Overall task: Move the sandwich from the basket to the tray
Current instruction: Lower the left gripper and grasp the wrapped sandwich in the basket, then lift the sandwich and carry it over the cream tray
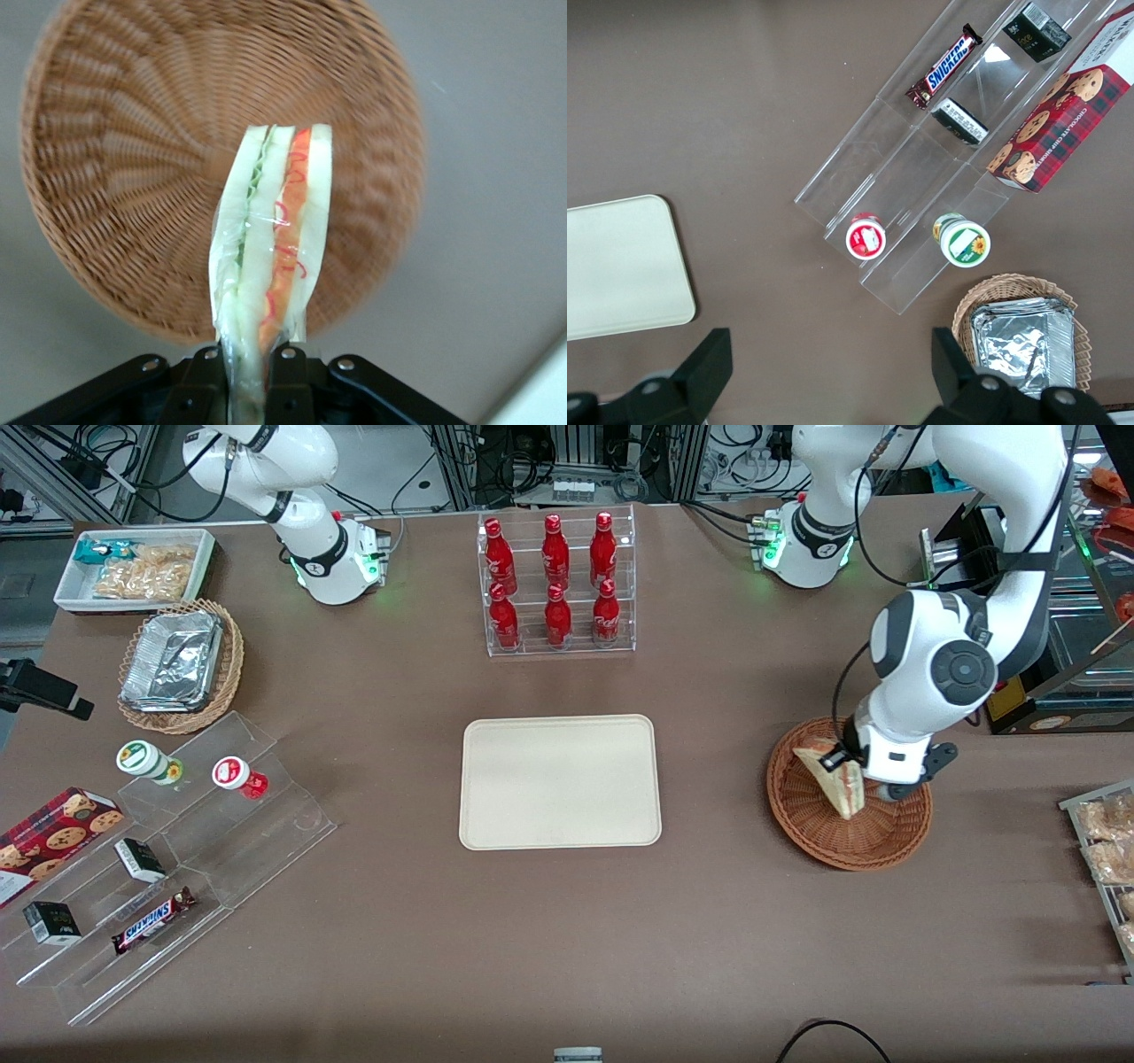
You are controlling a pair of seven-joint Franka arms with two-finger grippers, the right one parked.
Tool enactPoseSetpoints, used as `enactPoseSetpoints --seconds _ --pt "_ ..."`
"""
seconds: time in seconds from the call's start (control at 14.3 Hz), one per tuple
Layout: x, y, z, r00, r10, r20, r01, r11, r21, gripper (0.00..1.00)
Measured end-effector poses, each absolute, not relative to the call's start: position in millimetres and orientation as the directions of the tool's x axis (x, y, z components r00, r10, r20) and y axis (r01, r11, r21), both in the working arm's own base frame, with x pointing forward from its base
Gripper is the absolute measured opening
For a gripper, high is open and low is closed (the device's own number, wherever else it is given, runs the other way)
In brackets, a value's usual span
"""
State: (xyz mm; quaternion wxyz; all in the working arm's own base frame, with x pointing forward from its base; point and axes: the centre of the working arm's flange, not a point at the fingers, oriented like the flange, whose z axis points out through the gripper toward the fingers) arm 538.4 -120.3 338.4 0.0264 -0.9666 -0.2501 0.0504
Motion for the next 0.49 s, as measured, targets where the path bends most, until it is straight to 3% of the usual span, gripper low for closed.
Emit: enactPoseSetpoints --seconds 0.21,0.49 --pt "545 -189 355 0.972 0.224 -0.071 0.218 -0.973 -0.081 0.14" --pt "552 -303 329 0.995 0.073 -0.071 0.069 -0.996 -0.062 0.14"
